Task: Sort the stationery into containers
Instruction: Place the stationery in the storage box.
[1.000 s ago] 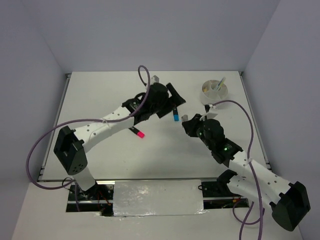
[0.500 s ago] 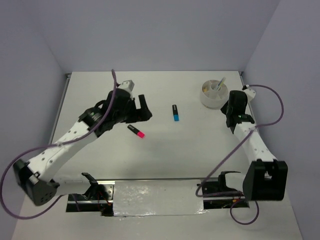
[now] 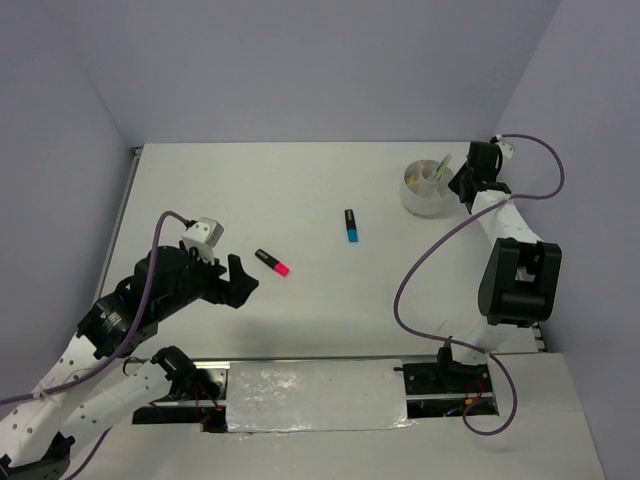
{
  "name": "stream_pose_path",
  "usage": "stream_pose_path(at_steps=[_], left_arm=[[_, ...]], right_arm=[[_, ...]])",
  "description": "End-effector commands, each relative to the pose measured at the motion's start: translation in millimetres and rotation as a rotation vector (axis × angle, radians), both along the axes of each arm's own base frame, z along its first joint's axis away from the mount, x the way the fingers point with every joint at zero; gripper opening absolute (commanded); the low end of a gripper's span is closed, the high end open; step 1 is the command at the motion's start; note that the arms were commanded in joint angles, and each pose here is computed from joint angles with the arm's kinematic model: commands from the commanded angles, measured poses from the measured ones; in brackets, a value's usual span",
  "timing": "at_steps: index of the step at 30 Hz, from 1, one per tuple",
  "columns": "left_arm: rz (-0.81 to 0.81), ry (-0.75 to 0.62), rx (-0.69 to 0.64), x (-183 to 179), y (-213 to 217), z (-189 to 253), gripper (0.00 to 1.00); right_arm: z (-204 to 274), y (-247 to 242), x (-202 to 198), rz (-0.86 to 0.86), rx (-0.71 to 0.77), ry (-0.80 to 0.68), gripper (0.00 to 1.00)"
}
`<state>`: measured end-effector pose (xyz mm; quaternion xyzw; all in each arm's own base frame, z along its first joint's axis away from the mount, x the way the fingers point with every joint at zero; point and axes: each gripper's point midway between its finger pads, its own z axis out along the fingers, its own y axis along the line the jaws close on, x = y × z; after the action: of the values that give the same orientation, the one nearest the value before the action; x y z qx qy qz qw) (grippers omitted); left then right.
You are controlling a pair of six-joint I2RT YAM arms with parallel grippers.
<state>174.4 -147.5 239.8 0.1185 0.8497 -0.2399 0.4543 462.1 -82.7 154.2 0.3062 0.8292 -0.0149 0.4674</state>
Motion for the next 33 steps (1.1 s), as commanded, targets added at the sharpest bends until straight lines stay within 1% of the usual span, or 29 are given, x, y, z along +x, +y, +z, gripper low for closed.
stream_pose_path(at_steps=[1, 3, 7, 9, 10, 11, 16, 19, 20, 23, 25, 28, 30, 33], left_arm=[[-0.032, -0.089, -0.032, 7.3, -7.3, 8.0, 0.99], [-0.024, -0.063, -0.008, 8.1, -6.1, 3.4, 0.99], [-0.002, -0.033, 0.019, 13.3, -5.6, -4.3, 0.99], [-0.005, -0.039, 0.012, 13.1, -6.0, -2.4, 0.99], [-0.01, -0.04, 0.011, 12.4, -6.5, -2.7, 0.99], [-0.011, -0.042, 0.008, 11.7, -6.3, -2.3, 0.99], [-0.021, -0.064, -0.011, 9.0, -6.4, 2.3, 0.99], [-0.025, -0.065, -0.015, 8.7, -7.2, 3.3, 0.99], [-0.03, -0.063, -0.013, 8.1, -7.8, 2.7, 0.99], [-0.034, -0.07, -0.019, 7.7, -8.0, 4.3, 0.99], [-0.032, -0.073, -0.02, 7.4, -7.4, 4.7, 1.0], [-0.034, -0.071, -0.02, 7.7, -7.9, 4.3, 0.99], [-0.035, -0.066, -0.016, 7.9, -8.6, 3.3, 0.99], [-0.03, -0.064, -0.014, 8.3, -7.8, 3.0, 0.99]], right_arm=[[14.6, -2.8, 13.6, -0.021, 0.026, -0.037, 0.08], [15.4, 0.5, 18.5, -0.006, 0.049, -0.054, 0.09], [9.2, 2.9, 23.7, -0.002, 0.075, -0.043, 0.1], [9.6, 3.3, 26.4, 0.001, 0.077, -0.053, 0.12], [7.3, 2.2, 27.0, -0.004, 0.074, -0.05, 0.15], [7.8, 1.3, 28.4, -0.005, 0.07, -0.05, 0.15], [4.8, 1.1, 32.9, 0.003, 0.069, -0.032, 0.17], [6.5, 0.0, 33.3, -0.008, 0.071, -0.032, 0.29], [5.3, 1.8, 32.6, -0.002, 0.079, -0.03, 0.31], [4.7, 4.3, 32.8, 0.009, 0.086, -0.036, 0.3], [1.7, 6.6, 32.7, 0.022, 0.092, -0.031, 0.28], [0.9, 10.7, 31.0, 0.036, 0.107, -0.038, 0.28], [0.5, 10.6, 29.5, 0.03, 0.11, -0.038, 0.29], [3.2, 12.7, 27.6, 0.037, 0.113, -0.036, 0.36]])
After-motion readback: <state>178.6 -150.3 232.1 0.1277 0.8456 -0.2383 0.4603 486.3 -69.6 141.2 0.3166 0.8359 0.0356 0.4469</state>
